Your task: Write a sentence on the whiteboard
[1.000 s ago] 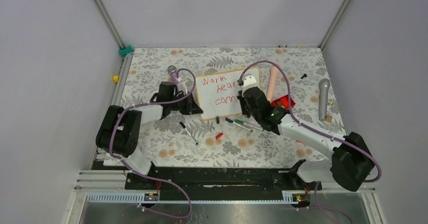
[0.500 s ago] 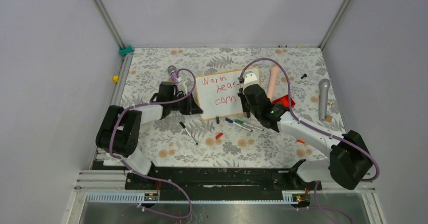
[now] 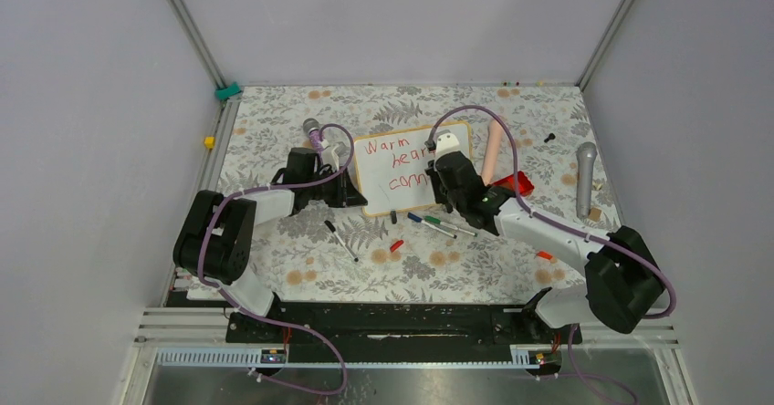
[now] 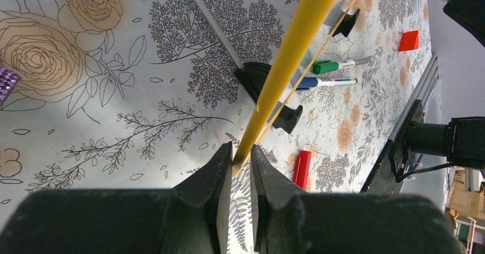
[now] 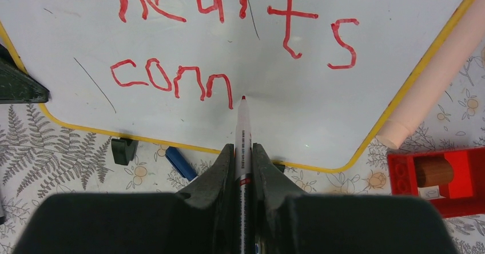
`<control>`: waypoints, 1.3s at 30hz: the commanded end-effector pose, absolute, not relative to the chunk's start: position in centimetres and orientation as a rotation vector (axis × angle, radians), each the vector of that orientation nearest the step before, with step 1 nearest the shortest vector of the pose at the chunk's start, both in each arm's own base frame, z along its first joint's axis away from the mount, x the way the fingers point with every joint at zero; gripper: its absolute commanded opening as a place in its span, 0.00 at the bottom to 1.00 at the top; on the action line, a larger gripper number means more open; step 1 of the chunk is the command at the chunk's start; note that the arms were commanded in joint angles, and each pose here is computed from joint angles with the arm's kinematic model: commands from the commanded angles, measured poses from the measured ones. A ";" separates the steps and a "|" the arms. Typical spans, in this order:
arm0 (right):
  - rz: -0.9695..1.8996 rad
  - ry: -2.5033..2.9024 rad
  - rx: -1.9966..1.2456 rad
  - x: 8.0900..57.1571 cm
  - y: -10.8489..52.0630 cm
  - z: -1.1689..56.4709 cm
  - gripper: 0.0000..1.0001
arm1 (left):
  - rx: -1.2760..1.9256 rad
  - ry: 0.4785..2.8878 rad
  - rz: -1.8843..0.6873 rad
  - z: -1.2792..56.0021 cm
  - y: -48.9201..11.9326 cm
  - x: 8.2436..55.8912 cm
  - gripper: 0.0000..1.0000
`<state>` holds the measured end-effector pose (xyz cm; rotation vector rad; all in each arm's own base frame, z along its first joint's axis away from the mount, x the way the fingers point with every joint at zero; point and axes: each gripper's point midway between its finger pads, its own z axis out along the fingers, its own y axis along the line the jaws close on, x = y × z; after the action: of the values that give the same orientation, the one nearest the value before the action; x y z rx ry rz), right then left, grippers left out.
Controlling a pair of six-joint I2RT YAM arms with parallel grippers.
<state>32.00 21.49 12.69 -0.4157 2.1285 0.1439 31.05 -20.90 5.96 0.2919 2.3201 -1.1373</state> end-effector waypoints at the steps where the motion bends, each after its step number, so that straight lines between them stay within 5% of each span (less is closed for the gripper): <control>1: 0.201 2.055 -0.396 33.6 22.9 15.4 0.00 | 0.292 2.278 -1.084 6.7 -20.6 33.0 0.01; 39: 0.056 2.058 -0.350 34.8 20.6 15.3 0.00 | 0.293 2.279 -1.086 6.7 -20.7 33.0 0.01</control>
<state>33.37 21.79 13.21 -0.4064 2.1079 0.1139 31.10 -20.92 6.02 0.2925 2.3186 -1.1372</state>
